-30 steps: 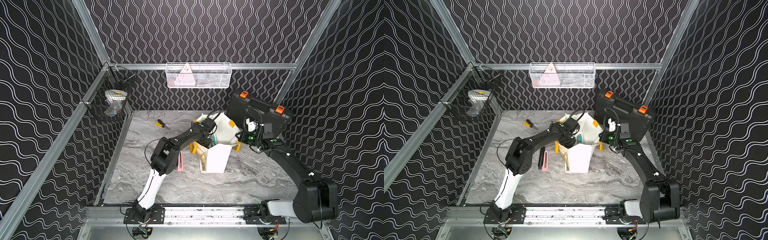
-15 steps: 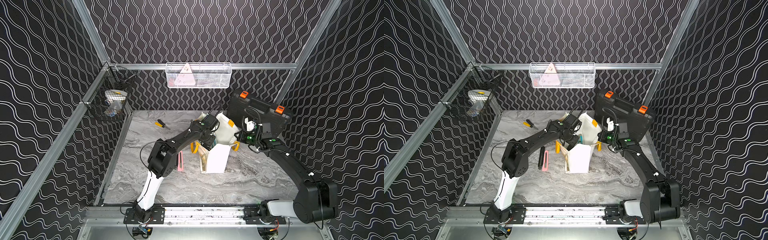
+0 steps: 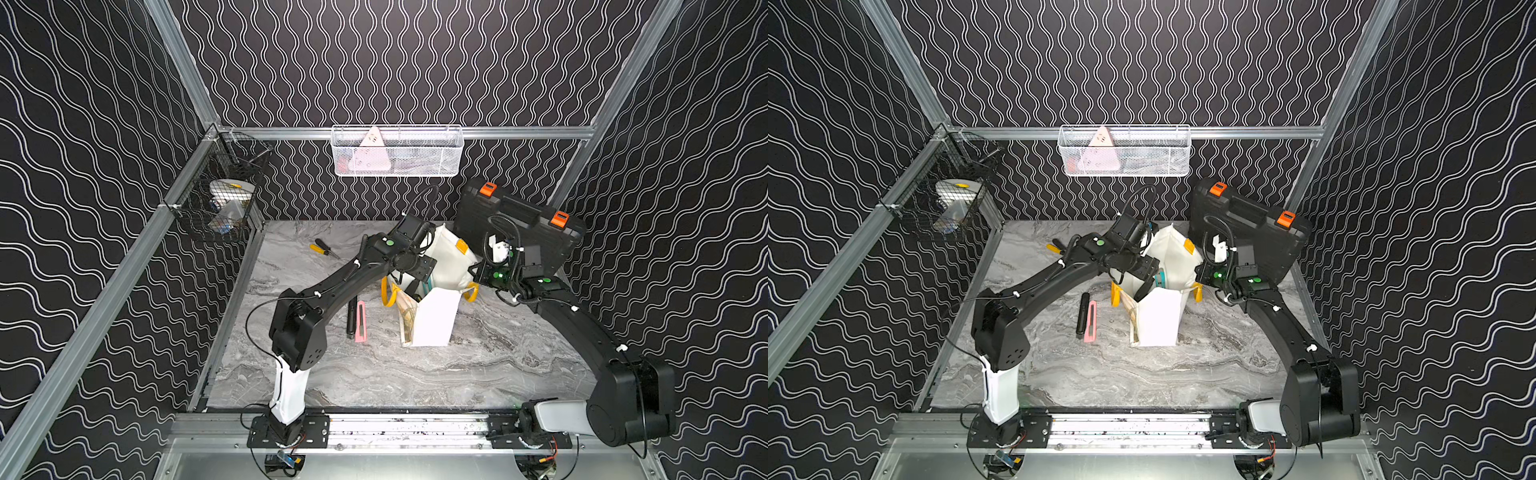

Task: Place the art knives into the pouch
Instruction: Place the utility knife in the pouch, then pick up the utility knife at the center of the board.

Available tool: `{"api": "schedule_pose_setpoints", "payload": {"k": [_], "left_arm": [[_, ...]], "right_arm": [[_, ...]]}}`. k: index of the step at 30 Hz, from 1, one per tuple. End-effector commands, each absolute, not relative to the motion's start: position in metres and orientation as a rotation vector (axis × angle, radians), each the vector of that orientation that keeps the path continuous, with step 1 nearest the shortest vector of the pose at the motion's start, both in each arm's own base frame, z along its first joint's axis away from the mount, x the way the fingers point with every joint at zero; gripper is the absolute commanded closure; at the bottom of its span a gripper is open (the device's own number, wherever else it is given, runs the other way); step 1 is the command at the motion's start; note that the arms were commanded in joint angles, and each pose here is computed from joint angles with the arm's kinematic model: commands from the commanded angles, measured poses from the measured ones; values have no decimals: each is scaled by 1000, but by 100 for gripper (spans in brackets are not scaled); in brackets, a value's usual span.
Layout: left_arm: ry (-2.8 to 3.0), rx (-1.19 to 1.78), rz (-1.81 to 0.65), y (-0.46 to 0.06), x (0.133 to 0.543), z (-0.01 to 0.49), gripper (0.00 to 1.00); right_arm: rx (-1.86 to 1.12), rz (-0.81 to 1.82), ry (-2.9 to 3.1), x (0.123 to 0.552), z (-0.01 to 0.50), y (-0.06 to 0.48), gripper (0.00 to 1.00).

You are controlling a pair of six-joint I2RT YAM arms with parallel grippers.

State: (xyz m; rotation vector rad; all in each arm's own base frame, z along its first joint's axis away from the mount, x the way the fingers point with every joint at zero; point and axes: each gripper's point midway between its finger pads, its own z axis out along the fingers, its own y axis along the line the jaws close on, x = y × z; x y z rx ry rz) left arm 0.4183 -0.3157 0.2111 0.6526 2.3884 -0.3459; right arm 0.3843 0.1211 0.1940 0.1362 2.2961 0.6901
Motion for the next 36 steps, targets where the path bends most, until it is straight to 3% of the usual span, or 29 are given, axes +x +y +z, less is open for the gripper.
{"api": "schedule_pose_setpoints", "payload": {"k": [1,10,16,28,36], "left_arm": [[2290,615,-436,-323,417,247,27],[2101,538,-507,-307,399,334,26],[2098,388,-315,-251,390,357,27],[2159,2,-37,-133,348,332,26],[2387,-65,72,-107,340,233,26]], "right_arm": [[126,680,2260,390,201,121,100],[125,674,2270,388,196,120,100],[126,679,2268,389,194,121,100],[125,690,2279,390,186,123,100],[119,692,2286,388,183,123,100]]}}
